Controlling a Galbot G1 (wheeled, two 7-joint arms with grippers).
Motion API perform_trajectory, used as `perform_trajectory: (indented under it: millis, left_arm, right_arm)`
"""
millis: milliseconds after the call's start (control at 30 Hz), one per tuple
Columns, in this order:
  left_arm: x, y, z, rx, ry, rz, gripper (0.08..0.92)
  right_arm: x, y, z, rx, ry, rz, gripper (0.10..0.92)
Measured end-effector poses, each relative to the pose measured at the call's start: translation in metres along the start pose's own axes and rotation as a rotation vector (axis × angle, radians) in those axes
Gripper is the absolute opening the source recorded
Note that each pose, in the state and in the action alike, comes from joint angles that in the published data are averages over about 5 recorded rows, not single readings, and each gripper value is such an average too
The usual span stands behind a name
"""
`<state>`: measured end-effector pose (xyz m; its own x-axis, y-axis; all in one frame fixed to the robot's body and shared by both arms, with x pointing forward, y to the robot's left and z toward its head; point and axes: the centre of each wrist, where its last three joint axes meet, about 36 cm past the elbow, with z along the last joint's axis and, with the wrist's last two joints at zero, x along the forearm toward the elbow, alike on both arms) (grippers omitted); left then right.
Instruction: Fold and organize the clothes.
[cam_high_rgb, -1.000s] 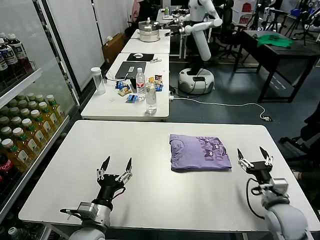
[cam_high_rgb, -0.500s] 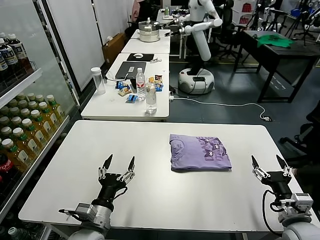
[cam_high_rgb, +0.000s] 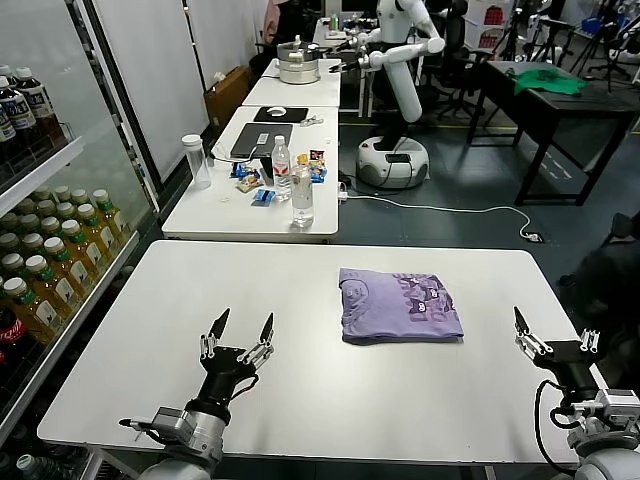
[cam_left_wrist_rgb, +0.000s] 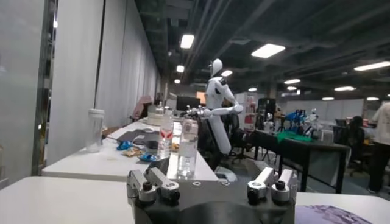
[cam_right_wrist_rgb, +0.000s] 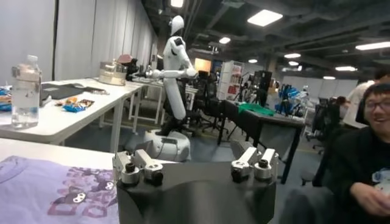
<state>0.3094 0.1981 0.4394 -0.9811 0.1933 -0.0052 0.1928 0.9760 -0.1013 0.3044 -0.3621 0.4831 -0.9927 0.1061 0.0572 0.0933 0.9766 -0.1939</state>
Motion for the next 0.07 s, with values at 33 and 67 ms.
perform_trajectory:
  millis: [33, 67]
  left_arm:
    - [0.0001, -0.0001, -0.0001, 0.000, 0.000, 0.000, 0.823]
    - [0.0003, -0.0001, -0.0002, 0.001, 0.000, 0.000, 0.823]
  right_arm:
    - [0.0001, 0.0000, -0.0004, 0.001, -0.001, 0.001, 0.823]
    - [0.0001, 0.0000, -0.0008, 0.002, -0.002, 0.001, 0.823]
